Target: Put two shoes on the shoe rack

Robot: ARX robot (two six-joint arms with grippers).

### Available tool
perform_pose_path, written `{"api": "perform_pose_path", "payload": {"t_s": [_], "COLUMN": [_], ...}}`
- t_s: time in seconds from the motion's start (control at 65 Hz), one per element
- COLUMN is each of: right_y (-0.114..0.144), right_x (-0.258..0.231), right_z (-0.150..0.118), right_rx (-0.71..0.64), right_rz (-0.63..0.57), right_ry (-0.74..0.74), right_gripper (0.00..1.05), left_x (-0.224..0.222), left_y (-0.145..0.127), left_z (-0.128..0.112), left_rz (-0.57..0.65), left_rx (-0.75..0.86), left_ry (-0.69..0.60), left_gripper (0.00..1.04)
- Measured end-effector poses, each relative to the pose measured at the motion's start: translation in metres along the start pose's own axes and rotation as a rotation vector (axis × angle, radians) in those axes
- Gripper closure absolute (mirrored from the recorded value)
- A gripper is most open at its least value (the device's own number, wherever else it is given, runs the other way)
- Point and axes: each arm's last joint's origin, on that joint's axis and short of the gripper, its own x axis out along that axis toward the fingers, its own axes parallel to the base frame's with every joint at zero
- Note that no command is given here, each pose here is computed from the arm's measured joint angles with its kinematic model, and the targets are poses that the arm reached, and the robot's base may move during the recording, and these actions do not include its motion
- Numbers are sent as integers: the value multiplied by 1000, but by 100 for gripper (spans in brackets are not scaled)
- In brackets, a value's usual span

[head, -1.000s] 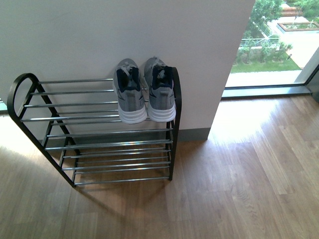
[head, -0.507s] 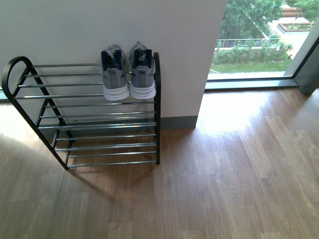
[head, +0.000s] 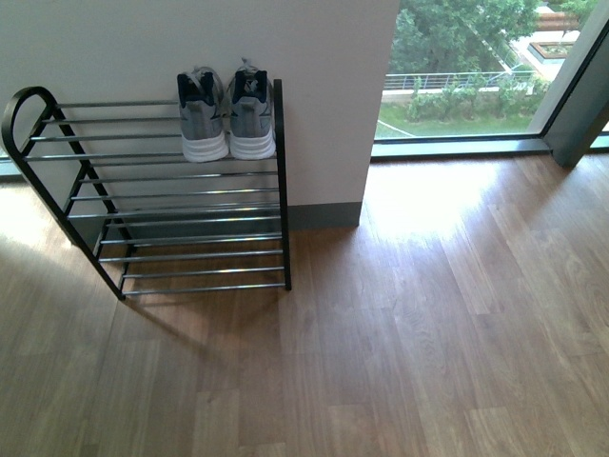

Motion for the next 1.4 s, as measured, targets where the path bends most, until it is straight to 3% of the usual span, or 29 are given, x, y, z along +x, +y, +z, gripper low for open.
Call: {"api": "perform_pose_path", "payload": {"t_s": [1.399], "right_y": [0], "right_x": [0], "right_z": [0], "right_rx": [0], "right_rz": [-1], "right_ry": [0], "right_gripper": [9], "left_x": [0], "left_y": [0], "left_z": [0], "left_rz": [0], "left_rx": [0], "left_ry": [0], "left_gripper": [9]}}
